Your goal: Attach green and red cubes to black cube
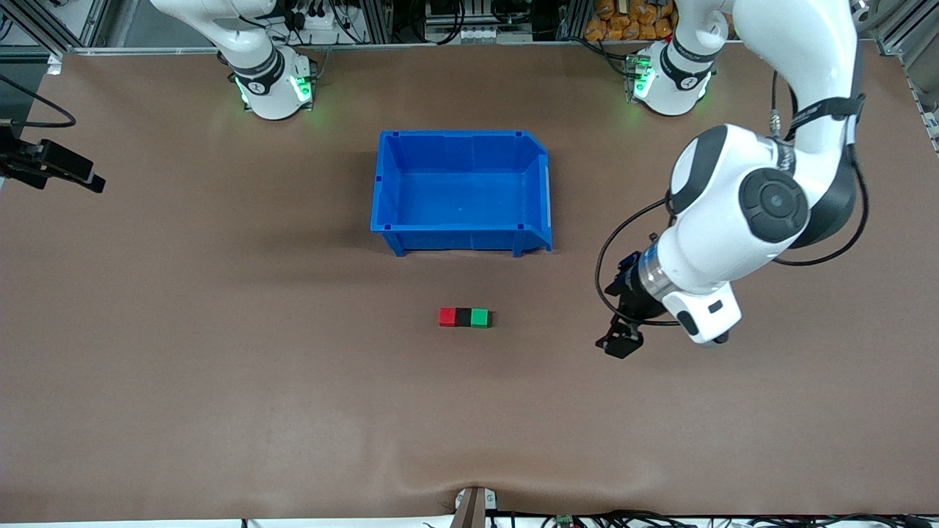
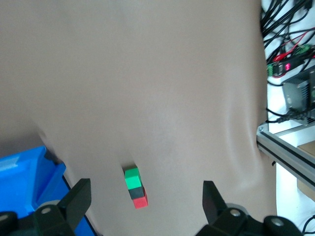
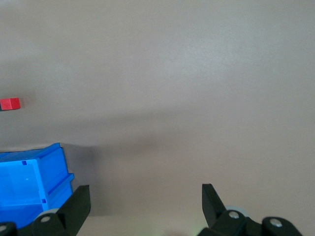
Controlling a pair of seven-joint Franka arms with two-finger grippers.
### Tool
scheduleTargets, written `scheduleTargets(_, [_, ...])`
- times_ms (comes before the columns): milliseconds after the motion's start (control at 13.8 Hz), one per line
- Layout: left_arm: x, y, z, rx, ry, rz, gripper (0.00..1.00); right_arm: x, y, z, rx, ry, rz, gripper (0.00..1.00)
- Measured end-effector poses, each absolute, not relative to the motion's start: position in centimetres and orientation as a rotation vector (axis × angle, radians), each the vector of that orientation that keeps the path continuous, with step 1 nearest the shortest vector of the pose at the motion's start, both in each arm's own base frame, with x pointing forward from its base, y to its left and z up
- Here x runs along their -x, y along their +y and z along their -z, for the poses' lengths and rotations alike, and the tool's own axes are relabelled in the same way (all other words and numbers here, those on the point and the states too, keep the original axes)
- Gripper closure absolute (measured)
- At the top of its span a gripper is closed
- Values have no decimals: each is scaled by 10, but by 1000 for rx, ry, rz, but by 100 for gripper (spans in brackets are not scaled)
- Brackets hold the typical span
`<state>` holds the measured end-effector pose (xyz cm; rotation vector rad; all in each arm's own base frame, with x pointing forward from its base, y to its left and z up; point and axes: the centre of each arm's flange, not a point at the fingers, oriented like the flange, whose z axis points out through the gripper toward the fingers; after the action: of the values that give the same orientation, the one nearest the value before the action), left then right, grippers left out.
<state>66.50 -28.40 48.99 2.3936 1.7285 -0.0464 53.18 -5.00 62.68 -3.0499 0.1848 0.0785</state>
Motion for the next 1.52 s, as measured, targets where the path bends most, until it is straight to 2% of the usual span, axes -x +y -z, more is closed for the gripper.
scheduleTargets(651, [-662, -248, -516, -2626, 1475, -30, 0, -530, -19, -639, 3056, 118, -76, 0])
scheduleTargets(1518, [-620, -175, -578, -2902, 1165, 158, 0, -530, -7, -636, 3058, 82, -97, 0])
